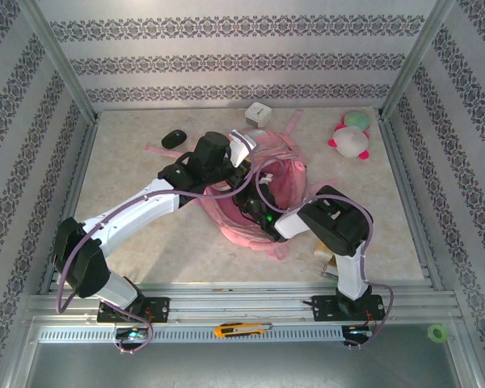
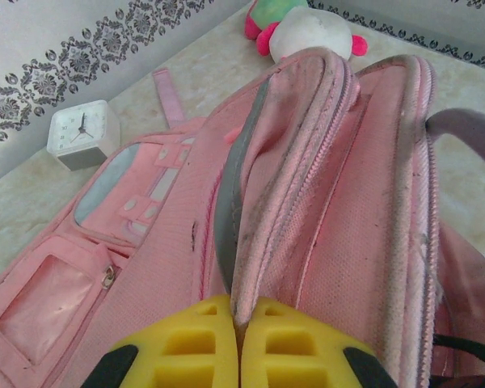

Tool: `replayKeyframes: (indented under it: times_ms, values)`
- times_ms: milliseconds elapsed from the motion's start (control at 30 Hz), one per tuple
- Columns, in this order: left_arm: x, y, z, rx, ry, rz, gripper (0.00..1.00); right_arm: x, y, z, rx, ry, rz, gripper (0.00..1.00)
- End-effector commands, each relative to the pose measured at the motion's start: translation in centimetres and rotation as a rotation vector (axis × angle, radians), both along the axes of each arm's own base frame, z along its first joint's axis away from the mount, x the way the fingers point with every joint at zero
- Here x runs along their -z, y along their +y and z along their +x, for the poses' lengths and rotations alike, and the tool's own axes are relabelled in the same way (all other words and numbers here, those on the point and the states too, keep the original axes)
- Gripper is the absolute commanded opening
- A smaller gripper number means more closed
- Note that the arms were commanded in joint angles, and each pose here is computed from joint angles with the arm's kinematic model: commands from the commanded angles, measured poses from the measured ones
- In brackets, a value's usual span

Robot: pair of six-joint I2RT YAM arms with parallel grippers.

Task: Pack the student bag

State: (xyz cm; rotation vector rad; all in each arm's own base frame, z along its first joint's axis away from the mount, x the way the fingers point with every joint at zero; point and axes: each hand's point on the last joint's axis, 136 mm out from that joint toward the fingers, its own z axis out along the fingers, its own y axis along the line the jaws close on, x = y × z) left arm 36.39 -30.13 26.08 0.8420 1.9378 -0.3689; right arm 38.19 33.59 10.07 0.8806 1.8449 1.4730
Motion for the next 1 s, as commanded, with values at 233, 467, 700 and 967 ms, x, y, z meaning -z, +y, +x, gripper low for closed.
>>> replayKeyframes:
  times_ms: [233, 467, 700, 967]
  values:
    - [-9.0, 0.2, 0.7, -0.026, -0.196, -0.175, 0.00, 0.5, -0.9, -4.5, -0.063, 0.113, -0.005, 0.63]
    - [-7.8, 0.7, 1.2, -0.040, -0.192, -0.134, 0.00, 0.4, -2.8, -8.5, -0.114, 0.153, -0.051, 0.66]
    - [-6.1, 1.2, 1.2, -0.051, -0.163, -0.126, 0.00, 0.8, -5.0, -11.9, -0.214, 0.218, -0.206, 0.65]
    - [-6.8, 0.9, 1.0, -0.036, -0.168, -0.156, 0.00, 0.7, -4.7, -10.4, -0.212, 0.206, -0.191, 0.33]
